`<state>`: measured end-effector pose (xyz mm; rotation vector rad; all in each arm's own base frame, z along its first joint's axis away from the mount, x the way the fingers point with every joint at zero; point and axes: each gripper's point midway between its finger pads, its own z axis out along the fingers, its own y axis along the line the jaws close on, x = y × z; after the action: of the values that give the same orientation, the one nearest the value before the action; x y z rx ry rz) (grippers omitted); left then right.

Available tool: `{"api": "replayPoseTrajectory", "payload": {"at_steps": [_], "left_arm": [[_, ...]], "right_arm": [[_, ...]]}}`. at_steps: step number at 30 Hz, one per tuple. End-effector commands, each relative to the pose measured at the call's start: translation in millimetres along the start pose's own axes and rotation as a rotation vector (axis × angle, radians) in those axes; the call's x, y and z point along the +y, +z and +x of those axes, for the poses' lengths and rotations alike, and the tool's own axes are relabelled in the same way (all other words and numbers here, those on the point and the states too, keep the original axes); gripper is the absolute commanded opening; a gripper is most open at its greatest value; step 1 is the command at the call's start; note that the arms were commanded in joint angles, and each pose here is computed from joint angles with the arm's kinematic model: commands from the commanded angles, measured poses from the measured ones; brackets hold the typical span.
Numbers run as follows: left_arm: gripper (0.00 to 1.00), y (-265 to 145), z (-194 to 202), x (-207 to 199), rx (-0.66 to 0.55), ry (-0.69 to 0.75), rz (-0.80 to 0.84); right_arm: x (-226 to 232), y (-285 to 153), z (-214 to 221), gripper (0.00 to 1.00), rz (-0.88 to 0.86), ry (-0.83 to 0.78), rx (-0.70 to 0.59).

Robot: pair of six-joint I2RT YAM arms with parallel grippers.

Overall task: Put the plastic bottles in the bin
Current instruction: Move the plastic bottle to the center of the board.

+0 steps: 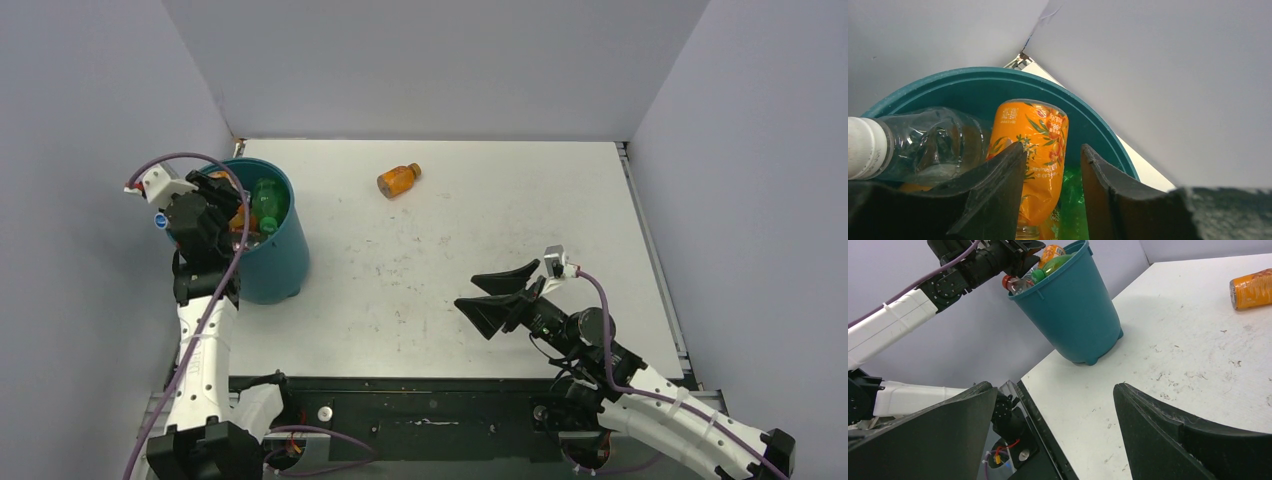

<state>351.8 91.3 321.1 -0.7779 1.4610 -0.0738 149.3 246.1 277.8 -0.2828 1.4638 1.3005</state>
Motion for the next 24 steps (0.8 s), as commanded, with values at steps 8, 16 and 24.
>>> {"api": "replayPoseTrajectory", "payload": {"at_steps": [8,16,24], "left_arm": [[0.61,-38,-49,-54,-0.101,-0.030,0.194],[0.96,-122,-58,-145,-0.049,-0.042,0.533],[0.96,-167,64,-173,0.269,0.219,0.712]], "right_arm": [[14,10,-25,0.90,-0.030,-0.023,-0.063],[-17,54,-19,0.90,0.134,-0.014,-0.005],[-117,117,-8,0.90,0.564,-0.056,0.008]]}}
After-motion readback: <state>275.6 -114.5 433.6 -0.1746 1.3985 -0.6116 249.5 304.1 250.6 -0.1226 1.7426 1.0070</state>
